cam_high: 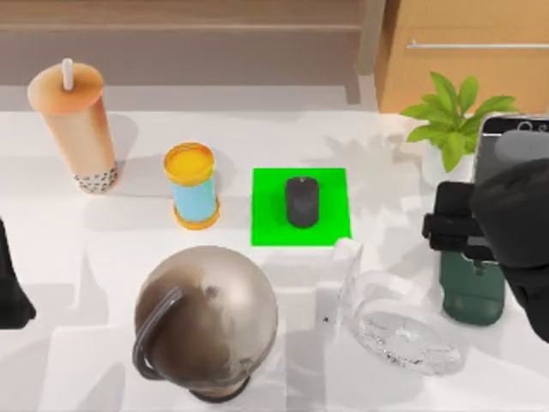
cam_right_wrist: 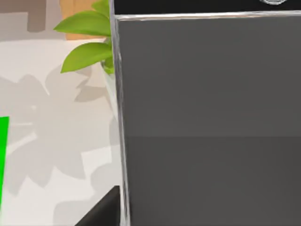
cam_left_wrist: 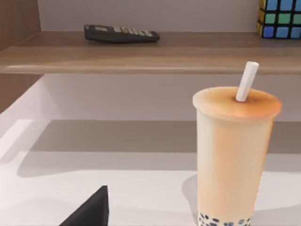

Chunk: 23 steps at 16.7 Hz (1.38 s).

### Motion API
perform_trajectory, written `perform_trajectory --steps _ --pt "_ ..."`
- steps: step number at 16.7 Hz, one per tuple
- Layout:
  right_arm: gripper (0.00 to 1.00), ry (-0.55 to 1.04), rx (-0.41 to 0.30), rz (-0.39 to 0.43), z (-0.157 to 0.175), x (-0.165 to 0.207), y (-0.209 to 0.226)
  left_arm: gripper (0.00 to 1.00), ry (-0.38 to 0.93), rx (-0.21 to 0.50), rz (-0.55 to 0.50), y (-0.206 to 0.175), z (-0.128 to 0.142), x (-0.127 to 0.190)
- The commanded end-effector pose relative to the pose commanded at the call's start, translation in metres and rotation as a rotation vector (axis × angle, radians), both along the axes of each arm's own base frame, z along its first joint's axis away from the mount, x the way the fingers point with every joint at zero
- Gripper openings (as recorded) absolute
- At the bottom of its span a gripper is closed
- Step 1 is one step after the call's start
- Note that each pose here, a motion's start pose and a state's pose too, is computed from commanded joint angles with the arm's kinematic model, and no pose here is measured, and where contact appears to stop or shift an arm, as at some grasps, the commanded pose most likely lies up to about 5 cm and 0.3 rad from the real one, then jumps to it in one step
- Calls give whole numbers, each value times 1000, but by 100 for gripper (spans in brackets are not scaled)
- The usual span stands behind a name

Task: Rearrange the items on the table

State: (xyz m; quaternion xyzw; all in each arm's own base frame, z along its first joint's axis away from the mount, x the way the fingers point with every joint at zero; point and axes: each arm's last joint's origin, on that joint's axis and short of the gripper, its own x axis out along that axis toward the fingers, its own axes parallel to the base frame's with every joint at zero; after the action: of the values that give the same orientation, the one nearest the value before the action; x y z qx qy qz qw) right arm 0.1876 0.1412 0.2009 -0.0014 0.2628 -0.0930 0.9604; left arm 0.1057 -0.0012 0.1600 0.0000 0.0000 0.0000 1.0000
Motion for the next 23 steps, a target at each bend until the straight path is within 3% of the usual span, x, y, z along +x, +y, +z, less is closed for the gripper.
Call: perform_trajectory --steps 23 --pt "100 -1 19 10 3 -30 -4 100 0 0 0 0 0 0"
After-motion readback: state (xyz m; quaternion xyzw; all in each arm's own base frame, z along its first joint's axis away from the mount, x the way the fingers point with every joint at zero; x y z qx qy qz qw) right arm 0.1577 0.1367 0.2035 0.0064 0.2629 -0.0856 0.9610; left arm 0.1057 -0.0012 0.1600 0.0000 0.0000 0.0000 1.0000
